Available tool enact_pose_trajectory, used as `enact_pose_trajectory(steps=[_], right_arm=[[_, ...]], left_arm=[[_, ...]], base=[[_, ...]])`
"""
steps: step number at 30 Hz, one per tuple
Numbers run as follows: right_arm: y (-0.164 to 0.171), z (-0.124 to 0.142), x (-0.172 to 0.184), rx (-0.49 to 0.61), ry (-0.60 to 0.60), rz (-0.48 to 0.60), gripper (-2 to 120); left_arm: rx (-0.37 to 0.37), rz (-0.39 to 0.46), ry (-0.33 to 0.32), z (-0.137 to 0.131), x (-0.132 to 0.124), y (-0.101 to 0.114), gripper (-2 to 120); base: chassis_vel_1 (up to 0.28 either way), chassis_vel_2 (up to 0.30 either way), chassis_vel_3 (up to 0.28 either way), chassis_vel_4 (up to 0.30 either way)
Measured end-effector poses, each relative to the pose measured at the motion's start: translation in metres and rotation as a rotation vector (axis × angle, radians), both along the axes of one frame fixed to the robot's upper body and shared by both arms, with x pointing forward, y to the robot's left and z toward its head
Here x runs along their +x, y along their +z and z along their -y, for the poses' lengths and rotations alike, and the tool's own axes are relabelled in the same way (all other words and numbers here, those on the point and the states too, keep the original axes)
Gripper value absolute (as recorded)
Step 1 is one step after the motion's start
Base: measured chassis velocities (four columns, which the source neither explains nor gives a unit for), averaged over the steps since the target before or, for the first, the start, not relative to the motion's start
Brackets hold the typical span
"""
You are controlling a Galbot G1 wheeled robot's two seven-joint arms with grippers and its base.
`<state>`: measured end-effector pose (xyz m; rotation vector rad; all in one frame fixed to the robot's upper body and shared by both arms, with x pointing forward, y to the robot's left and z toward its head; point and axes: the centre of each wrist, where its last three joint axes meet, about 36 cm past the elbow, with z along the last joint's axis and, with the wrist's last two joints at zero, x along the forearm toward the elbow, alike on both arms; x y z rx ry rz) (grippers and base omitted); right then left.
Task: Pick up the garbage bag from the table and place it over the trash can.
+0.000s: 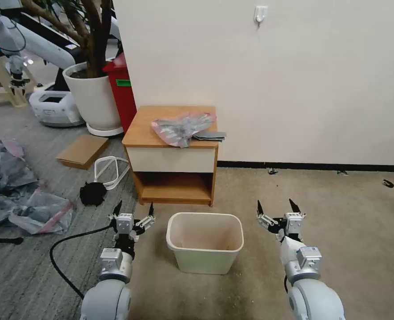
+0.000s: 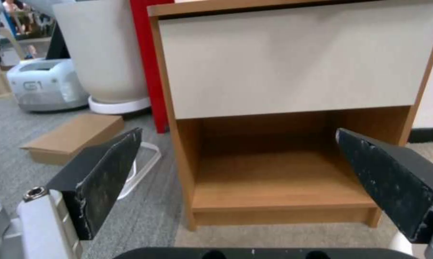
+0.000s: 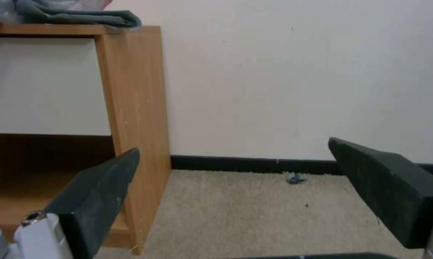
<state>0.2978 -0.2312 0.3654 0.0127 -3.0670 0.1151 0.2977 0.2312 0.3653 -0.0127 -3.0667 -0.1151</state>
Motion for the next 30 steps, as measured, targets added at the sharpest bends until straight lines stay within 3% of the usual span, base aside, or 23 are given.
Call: enact_pose_trajectory(steps=[12, 14, 15, 16, 19, 23, 25, 30], right_arm=[[0.002, 0.001, -0.001, 0.001, -0.002, 0.001, 100], [0.007, 0.003, -0.002, 0.005, -0.008, 0.001, 100], [0.02, 0.006, -0.008, 0.016, -0.024, -0.003, 100], [0.02, 0.006, -0.008, 0.016, -0.024, -0.003, 100], [0.063, 0.018, -0.027, 0.048, -0.071, -0.012, 100], [0.062, 0.012, -0.026, 0.12, -0.065, 0.026, 100], [0.06, 0.012, -0.025, 0.134, -0.062, 0.04, 100], [0.057, 0.011, -0.018, 0.175, -0.051, 0.068, 100]], left_arm=[[-0.002, 0.001, 0.0, -0.001, -0.001, 0.002, 100], [-0.017, 0.005, 0.016, -0.008, -0.005, 0.018, 100], [-0.033, 0.009, 0.037, -0.016, -0.011, 0.039, 100], [-0.033, 0.009, 0.037, -0.016, -0.011, 0.039, 100], [-0.072, 0.014, 0.058, -0.026, -0.026, 0.086, 100], [-0.085, 0.012, 0.061, -0.028, -0.031, 0.101, 100], [-0.085, 0.015, 0.057, -0.029, -0.031, 0.101, 100], [-0.063, 0.073, 0.005, -0.04, -0.029, 0.068, 100]], base=[[0.0, 0.0, 0.0, 0.0], [0.0, 0.0, 0.0, 0.0], [0.0, 0.0, 0.0, 0.0], [0.0, 0.0, 0.0, 0.0], [0.0, 0.0, 0.0, 0.0], [0.0, 0.0, 0.0, 0.0], [0.0, 0.0, 0.0, 0.0], [0.0, 0.0, 0.0, 0.0]])
